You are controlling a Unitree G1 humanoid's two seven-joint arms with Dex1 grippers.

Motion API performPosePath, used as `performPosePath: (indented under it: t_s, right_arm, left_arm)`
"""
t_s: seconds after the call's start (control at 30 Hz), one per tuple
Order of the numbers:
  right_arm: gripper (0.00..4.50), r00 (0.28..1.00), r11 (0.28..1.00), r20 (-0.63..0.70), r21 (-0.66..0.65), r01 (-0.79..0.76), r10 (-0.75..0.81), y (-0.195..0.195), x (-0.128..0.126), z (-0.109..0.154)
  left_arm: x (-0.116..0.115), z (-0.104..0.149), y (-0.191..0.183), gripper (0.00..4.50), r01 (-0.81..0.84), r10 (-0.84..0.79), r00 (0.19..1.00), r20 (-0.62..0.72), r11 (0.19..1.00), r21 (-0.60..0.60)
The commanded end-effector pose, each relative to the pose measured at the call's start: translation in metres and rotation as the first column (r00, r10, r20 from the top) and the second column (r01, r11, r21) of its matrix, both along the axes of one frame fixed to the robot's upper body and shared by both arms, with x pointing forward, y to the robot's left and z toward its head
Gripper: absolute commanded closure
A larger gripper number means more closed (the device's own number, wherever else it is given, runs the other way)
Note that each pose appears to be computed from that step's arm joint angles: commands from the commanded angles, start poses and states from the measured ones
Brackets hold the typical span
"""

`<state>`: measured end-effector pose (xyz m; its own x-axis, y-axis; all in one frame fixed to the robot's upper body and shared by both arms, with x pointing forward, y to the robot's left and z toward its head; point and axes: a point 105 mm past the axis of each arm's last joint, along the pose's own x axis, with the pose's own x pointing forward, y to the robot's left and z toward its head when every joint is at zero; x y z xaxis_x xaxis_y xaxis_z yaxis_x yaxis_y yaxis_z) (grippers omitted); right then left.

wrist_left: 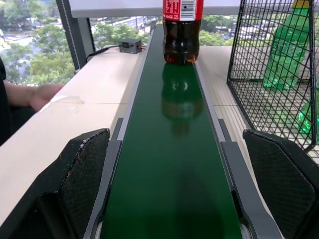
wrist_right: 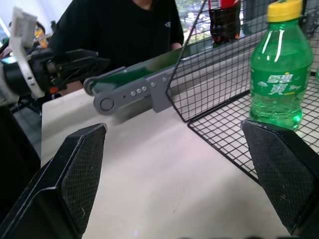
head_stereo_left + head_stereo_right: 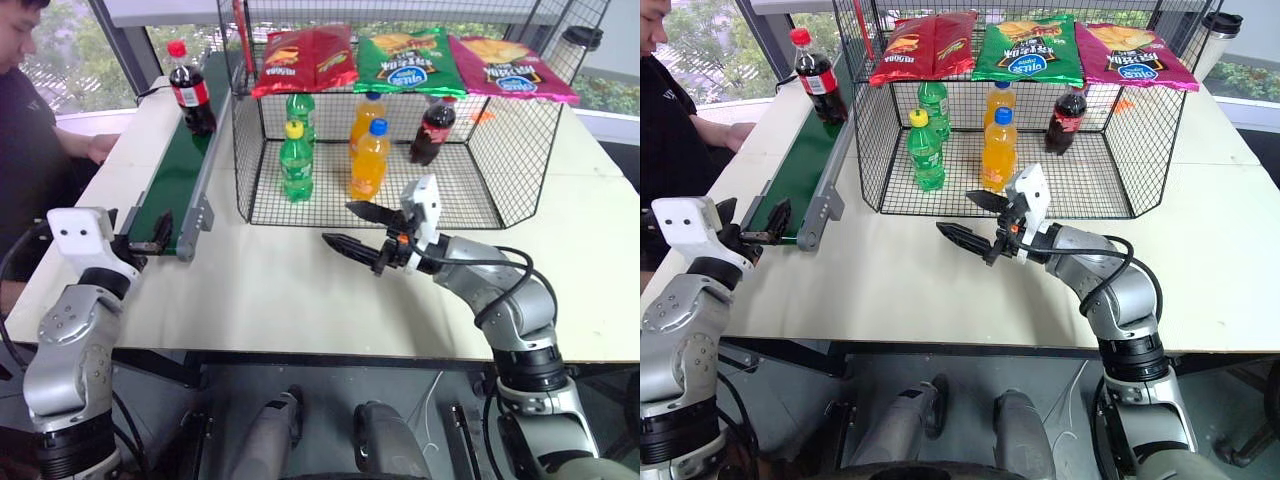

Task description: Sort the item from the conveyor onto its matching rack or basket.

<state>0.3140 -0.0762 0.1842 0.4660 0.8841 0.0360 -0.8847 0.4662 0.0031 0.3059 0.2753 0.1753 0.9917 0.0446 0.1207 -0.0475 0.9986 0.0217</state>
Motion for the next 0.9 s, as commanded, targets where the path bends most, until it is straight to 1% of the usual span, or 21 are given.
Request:
performPosePath:
  t_s: [0.03,0.13,0.4,0.47,0.57,0.9]
  right_arm:
    - [0.03,0.995,0.997,0.062,-0.005,-0.077,0.077,0.003,-0.015,0.011]
    - [0.03,0.989,0.991,0.065,-0.027,-0.132,0.133,0.005,-0.024,0.011]
    - [0.03,0.981,0.981,0.073,-0.08,-0.175,0.181,0.01,-0.033,0.006]
    - [0.03,0.981,0.98,0.074,-0.096,-0.174,0.181,0.01,-0.033,0.004]
    - [0.03,0.983,0.977,0.078,-0.148,-0.154,0.166,0.01,-0.03,-0.007]
    - [0.03,0.987,0.983,0.088,-0.132,-0.125,0.137,0.009,-0.027,-0.004]
  left_arm:
    - [0.001,0.009,0.001,0.0,-0.015,0.014,0.999,0.04,1.0,0.024]
    - [0.003,0.009,0.0,0.0,-0.016,0.015,0.999,0.039,1.0,0.025]
    - [0.012,0.011,-0.006,0.0,0.009,-0.011,0.999,0.047,0.999,0.032]
    - [0.014,0.012,-0.007,0.0,0.016,-0.018,0.999,0.049,0.999,0.031]
    - [0.018,0.013,-0.011,0.0,0.024,-0.026,0.998,0.054,0.999,0.029]
    - [0.022,0.005,-0.015,0.0,0.009,-0.01,0.999,0.035,0.999,0.039]
